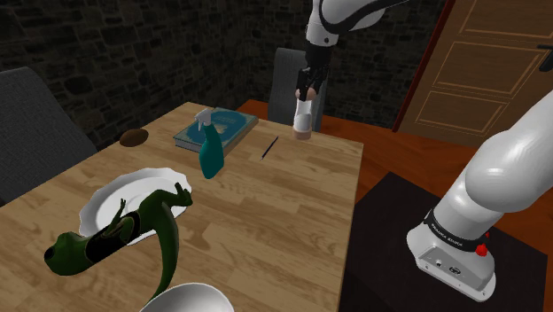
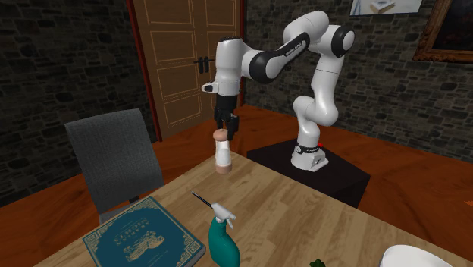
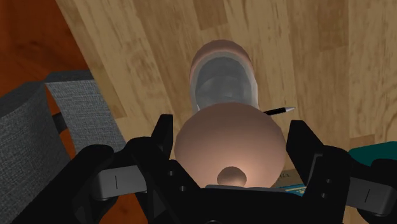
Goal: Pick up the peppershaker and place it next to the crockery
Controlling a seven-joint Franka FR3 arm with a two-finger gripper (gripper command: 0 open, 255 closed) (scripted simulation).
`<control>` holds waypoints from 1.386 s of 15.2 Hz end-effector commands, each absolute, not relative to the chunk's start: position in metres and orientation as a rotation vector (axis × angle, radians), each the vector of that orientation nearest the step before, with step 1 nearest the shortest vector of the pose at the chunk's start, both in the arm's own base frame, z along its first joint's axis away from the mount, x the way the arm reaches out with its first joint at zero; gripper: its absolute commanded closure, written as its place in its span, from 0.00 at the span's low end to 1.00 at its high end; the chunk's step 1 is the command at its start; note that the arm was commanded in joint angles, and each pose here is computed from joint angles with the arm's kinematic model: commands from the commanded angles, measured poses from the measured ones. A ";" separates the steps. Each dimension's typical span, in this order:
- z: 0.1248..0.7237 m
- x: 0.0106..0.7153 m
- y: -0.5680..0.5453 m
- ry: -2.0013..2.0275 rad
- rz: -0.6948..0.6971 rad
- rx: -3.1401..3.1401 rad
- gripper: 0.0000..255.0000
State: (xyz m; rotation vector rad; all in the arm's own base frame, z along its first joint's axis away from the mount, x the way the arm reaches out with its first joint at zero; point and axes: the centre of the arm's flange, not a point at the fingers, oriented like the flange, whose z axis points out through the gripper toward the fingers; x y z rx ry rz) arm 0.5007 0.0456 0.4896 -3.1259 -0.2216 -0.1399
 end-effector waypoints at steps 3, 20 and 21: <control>0.511 0.500 0.045 -0.222 -0.140 -3.126 1.00; 0.601 0.500 0.045 -0.222 -0.140 -3.126 1.00; 0.606 0.500 0.045 -0.222 -0.140 -3.126 1.00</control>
